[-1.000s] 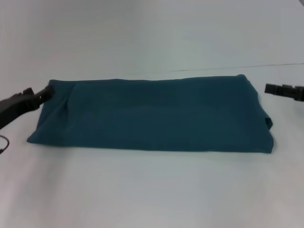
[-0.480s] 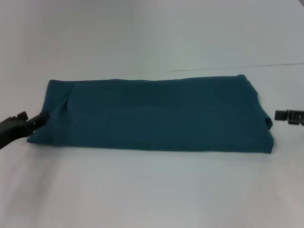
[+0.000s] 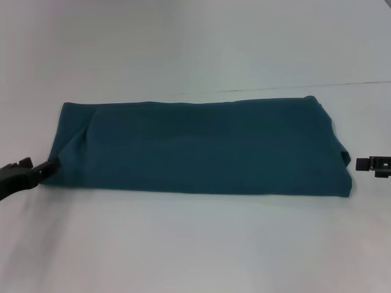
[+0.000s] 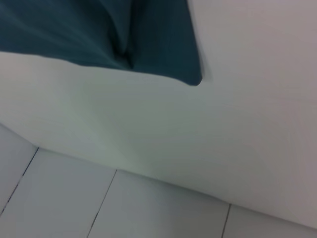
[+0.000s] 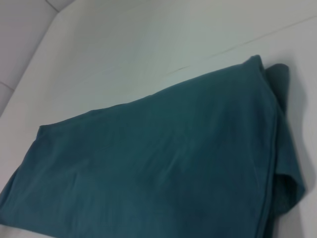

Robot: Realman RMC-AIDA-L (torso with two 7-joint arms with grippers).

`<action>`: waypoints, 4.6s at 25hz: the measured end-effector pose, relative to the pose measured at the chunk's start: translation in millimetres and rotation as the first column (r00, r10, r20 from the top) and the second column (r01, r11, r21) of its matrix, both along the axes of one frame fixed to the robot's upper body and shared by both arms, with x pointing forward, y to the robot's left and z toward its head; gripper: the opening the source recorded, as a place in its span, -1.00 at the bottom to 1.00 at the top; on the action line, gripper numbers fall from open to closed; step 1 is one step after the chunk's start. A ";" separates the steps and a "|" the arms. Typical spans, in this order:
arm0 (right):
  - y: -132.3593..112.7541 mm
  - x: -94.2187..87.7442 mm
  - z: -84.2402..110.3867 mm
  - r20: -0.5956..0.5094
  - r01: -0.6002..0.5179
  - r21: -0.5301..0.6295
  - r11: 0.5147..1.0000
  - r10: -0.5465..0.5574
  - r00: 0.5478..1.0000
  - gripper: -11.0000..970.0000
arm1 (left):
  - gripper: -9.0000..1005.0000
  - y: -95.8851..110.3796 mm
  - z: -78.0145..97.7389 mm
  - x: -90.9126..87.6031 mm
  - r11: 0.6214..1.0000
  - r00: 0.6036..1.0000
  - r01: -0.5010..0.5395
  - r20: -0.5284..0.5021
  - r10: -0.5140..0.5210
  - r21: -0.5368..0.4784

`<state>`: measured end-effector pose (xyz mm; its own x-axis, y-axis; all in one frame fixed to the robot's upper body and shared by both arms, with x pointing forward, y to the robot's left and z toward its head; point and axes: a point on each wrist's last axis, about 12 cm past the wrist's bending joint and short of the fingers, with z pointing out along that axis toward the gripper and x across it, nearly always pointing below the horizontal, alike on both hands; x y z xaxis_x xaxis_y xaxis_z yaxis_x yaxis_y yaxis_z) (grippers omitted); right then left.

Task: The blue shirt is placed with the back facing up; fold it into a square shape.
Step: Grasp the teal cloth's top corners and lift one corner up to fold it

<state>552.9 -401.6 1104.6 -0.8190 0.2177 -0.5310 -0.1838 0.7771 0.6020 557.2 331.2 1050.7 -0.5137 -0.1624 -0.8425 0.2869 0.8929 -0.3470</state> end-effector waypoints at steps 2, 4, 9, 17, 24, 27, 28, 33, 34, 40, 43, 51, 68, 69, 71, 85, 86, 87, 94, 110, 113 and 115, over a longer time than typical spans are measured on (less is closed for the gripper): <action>-0.2 -0.8 -1.6 -0.009 0.010 0.002 1.000 -0.010 1.000 0.69 | 0.51 0.4 -0.3 0.0 1.000 1.000 0.002 -0.006 -0.002 0.005; 0.1 -0.8 -3.4 -0.017 0.020 0.001 1.000 -0.020 1.000 0.69 | 0.51 0.6 -0.8 0.0 1.000 1.000 0.006 -0.016 -0.006 0.010; 3.8 0.9 -9.5 -0.032 0.029 -0.003 1.000 -0.030 0.999 0.69 | 0.51 -0.6 -2.3 -0.9 1.000 0.999 0.023 -0.033 -0.022 0.020; 6.7 3.4 -10.4 -0.029 0.030 -0.005 1.000 -0.030 0.999 0.69 | 0.51 0.4 -2.5 -1.1 1.000 0.999 0.020 -0.040 -0.019 0.023; 7.7 4.7 -12.0 -0.025 0.041 -0.010 0.999 -0.041 0.999 0.69 | 0.51 1.8 -5.8 -0.6 0.999 0.999 0.005 -0.054 -0.002 0.049; 8.6 5.0 -12.2 -0.025 0.040 -0.009 0.999 -0.040 0.999 0.69 | 0.51 -0.4 -7.0 0.5 0.998 0.998 0.007 -0.059 -0.003 0.056; 8.9 5.2 -12.2 -0.024 0.040 -0.009 0.999 -0.040 0.999 0.69 | 0.51 -1.4 -7.2 0.9 0.998 0.998 0.011 -0.060 -0.007 0.058; 9.4 5.8 -11.8 -0.023 0.038 -0.009 0.999 -0.038 0.999 0.69 | 0.51 -2.1 -7.6 2.3 0.998 0.998 0.009 -0.062 -0.005 0.068; 9.4 5.8 -11.8 -0.023 0.037 -0.009 0.999 -0.037 0.999 0.69 | 0.51 -2.0 -7.7 2.3 0.998 0.998 0.008 -0.062 -0.004 0.068; 9.4 5.8 -11.8 -0.024 0.037 -0.009 0.999 -0.037 0.999 0.69 | 0.51 -0.5 -10.0 1.8 0.997 0.998 -0.008 -0.068 0.013 0.074; 9.5 5.7 -11.8 -0.024 0.037 -0.009 0.999 -0.037 0.999 0.69 | 0.51 -1.1 -11.6 1.0 0.997 0.997 -0.008 -0.074 0.014 0.071; 9.8 5.8 -11.9 -0.026 0.035 -0.010 0.999 -0.036 0.999 0.69 | 0.51 -4.2 -12.6 1.2 0.998 0.996 0.006 -0.092 0.000 0.068; 10.3 6.5 -11.7 -0.025 0.033 -0.012 0.999 -0.033 0.999 0.68 | 0.50 -10.2 -9.7 8.4 0.997 0.995 0.023 -0.103 -0.015 0.073; 10.3 6.5 -11.7 -0.025 0.033 -0.012 0.999 -0.033 0.999 0.68 | 0.51 -11.2 -9.3 9.4 0.997 0.995 0.026 -0.102 -0.018 0.073; 10.3 6.5 -11.7 -0.025 0.033 -0.012 0.999 -0.033 0.999 0.68 | 0.51 -12.8 -8.8 10.9 0.997 0.995 0.031 -0.101 -0.023 0.071; 9.8 6.0 -12.1 -0.026 0.035 -0.013 0.999 -0.036 0.999 0.68 | 0.38 -13.9 -10.3 14.7 0.994 0.995 0.017 -0.103 -0.005 0.110; 9.8 6.0 -12.1 -0.026 0.035 -0.013 0.999 -0.035 0.999 0.68 | 0.32 -14.2 -10.5 14.9 0.994 0.994 0.016 -0.105 -0.005 0.112; 9.8 6.0 -12.2 -0.026 0.035 -0.013 0.999 -0.035 0.999 0.68 | 0.26 -14.1 -10.7 15.2 0.993 0.994 0.015 -0.106 -0.002 0.115; 9.7 5.7 -12.4 -0.028 0.036 -0.013 0.999 -0.036 0.999 0.68 | -0.22 -13.2 -9.3 16.1 0.994 0.994 0.005 -0.105 0.007 0.113; 17.2 8.8 -19.9 -0.051 0.024 -0.030 0.999 -0.025 0.998 0.52 | -0.93 -9.2 -5.0 11.7 0.996 0.994 0.016 -0.106 -0.006 0.088; 20.8 10.5 -24.6 -0.059 0.024 -0.043 0.999 -0.027 0.998 0.49 | -0.93 -7.3 -3.7 9.3 0.997 0.994 0.020 -0.107 -0.012 0.079; 23.5 12.1 -26.8 -0.058 0.025 -0.052 0.998 -0.028 0.998 0.47 | -0.93 -7.5 -2.9 8.9 0.997 0.994 0.026 -0.107 -0.018 0.073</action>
<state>565.0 -378.1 1077.8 -0.8431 0.2139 -0.4934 -0.1282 0.8111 0.5707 566.1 323.6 1047.7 -0.6037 -0.0890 -0.7922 0.2720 0.9111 -0.3097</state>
